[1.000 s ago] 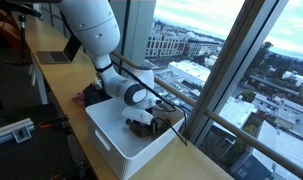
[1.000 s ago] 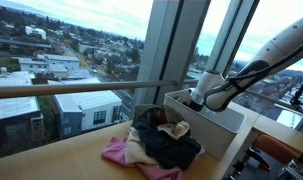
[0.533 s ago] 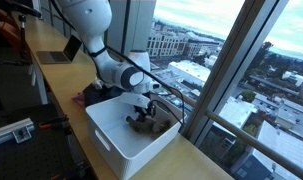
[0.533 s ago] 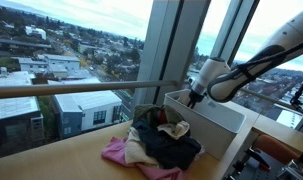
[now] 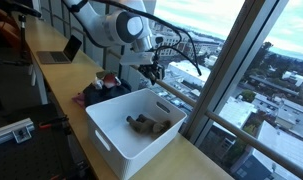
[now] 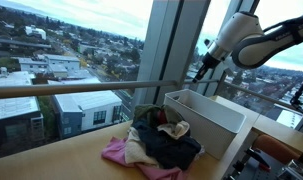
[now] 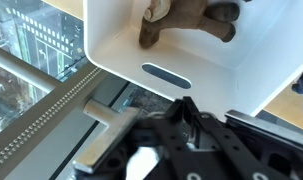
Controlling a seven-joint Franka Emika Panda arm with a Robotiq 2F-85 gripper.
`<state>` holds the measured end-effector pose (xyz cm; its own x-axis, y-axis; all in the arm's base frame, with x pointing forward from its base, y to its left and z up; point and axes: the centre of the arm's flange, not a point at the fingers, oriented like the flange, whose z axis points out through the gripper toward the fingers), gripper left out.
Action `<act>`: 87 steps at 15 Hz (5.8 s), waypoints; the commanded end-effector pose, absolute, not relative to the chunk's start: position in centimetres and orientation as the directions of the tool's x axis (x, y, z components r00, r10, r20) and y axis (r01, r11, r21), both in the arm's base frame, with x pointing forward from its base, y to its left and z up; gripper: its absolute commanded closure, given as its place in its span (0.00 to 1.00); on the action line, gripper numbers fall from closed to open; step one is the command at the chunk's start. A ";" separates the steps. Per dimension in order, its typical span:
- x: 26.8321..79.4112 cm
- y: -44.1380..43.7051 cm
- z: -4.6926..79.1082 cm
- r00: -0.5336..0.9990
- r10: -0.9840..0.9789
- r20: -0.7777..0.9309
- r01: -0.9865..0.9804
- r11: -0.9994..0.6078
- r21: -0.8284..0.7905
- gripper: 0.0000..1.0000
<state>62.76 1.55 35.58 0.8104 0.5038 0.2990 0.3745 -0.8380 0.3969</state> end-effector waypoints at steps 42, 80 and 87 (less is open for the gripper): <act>59.7 -0.4 39.3 0.878 0.344 0.334 0.253 -0.924 0.287 1.00; 55.9 20.1 35.3 0.778 0.601 0.183 0.542 -0.789 0.290 0.00; 55.6 22.1 34.0 0.791 0.588 0.167 0.562 -0.807 0.180 0.00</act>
<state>55.54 21.81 34.06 0.7862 0.5872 0.1924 0.5467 -0.8062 0.2263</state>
